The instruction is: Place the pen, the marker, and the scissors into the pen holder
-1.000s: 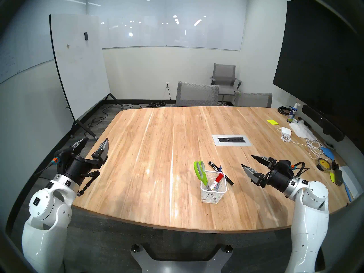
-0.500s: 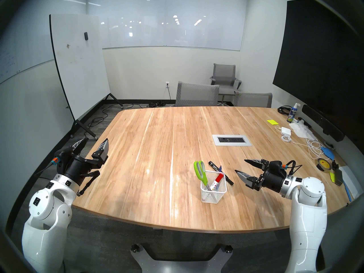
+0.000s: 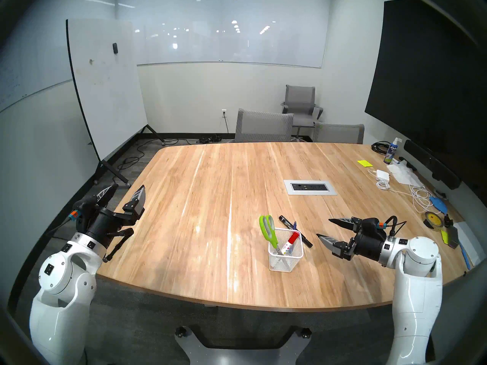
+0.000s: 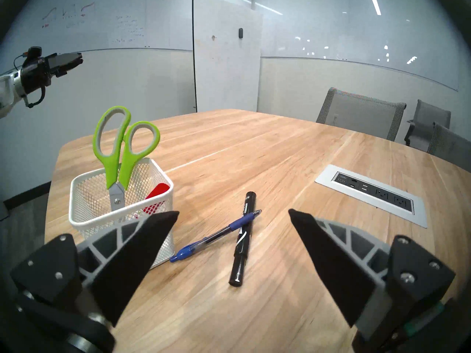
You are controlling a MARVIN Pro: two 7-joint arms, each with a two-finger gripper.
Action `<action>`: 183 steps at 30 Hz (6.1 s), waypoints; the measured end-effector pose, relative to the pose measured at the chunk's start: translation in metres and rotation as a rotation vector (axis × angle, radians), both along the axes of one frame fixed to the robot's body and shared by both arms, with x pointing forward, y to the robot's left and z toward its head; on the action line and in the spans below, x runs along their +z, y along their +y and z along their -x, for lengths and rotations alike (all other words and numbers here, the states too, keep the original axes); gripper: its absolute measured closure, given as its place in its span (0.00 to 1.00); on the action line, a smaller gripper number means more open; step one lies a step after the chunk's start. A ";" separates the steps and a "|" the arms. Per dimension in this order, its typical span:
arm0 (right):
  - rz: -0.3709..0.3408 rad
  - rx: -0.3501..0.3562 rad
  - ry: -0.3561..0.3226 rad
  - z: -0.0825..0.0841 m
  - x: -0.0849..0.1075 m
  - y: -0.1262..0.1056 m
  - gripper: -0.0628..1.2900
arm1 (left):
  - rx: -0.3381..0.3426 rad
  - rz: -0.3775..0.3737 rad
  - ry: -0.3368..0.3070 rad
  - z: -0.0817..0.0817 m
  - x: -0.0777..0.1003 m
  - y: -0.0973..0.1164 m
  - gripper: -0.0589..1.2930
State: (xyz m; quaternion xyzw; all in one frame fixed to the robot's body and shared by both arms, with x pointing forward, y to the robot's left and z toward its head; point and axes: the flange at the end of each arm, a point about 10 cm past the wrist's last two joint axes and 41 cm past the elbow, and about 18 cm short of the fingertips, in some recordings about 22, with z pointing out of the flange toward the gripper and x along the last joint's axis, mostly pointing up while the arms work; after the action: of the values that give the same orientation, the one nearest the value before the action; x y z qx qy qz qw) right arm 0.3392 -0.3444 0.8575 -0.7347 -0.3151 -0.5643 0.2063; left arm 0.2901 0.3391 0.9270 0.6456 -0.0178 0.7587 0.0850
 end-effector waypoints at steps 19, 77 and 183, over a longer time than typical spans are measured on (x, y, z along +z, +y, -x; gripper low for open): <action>0.047 0.010 0.098 -0.013 -0.012 0.010 0.03 | 0.000 0.000 0.000 0.000 0.000 0.000 0.02; 0.113 0.023 0.206 -0.034 -0.059 0.038 0.03 | 0.001 0.000 0.000 0.000 0.000 0.000 0.02; 0.165 -0.055 0.083 -0.056 -0.076 0.024 0.89 | 0.001 -0.001 -0.001 0.000 0.000 0.000 0.02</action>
State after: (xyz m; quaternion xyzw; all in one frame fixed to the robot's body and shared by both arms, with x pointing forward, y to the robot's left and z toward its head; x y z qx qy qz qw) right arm 0.3955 -0.3208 0.7814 -0.7805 -0.3313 -0.5107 0.1423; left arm 0.2903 0.3393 0.9272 0.6453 -0.0179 0.7590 0.0845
